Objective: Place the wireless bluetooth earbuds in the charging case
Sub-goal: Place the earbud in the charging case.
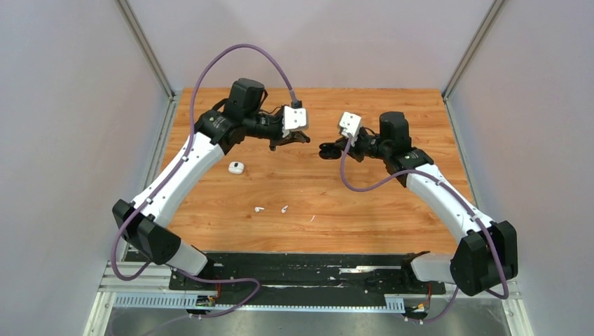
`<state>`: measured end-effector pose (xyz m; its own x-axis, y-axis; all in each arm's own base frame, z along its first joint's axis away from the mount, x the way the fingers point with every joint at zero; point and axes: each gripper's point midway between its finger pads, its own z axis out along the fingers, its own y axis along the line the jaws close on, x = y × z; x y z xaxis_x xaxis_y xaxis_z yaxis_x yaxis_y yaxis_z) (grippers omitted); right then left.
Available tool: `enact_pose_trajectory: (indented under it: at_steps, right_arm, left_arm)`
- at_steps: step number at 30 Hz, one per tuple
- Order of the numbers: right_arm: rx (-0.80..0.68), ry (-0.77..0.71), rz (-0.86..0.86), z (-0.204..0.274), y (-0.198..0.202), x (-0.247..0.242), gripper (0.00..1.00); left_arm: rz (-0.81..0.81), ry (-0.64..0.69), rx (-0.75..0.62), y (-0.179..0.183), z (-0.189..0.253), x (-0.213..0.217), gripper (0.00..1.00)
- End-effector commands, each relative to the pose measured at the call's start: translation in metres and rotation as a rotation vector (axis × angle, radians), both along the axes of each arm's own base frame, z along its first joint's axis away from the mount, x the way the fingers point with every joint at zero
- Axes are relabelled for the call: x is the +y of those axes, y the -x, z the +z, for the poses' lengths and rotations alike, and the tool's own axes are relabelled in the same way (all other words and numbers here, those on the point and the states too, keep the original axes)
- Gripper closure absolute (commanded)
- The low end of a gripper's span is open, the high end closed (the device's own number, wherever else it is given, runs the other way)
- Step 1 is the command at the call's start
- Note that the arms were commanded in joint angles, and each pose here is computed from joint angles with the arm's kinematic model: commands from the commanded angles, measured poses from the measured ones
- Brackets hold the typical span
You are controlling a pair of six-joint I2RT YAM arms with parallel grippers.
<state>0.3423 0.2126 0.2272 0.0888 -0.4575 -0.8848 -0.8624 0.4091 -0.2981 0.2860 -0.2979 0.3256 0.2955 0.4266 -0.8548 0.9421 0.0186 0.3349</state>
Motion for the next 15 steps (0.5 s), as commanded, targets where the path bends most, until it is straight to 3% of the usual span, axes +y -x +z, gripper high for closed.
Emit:
enact_pose_trajectory:
  at_steps: [1,5,15]
  right_arm:
    - [-0.208,-0.049,0.148,0.048,0.005,0.035,1.00]
    - [-0.250,-0.080,0.199,0.059,0.019,0.056,1.00]
    - [-0.278,-0.075,0.254,0.072,0.037,0.074,1.00]
  left_arm:
    - [0.011,0.002,0.077,-0.002,0.006,-0.009,1.00]
    - [-0.021,-0.047,0.139,0.009,-0.005,-0.009,1.00]
    - [-0.017,-0.126,0.103,0.021,-0.016,-0.004,1.00]
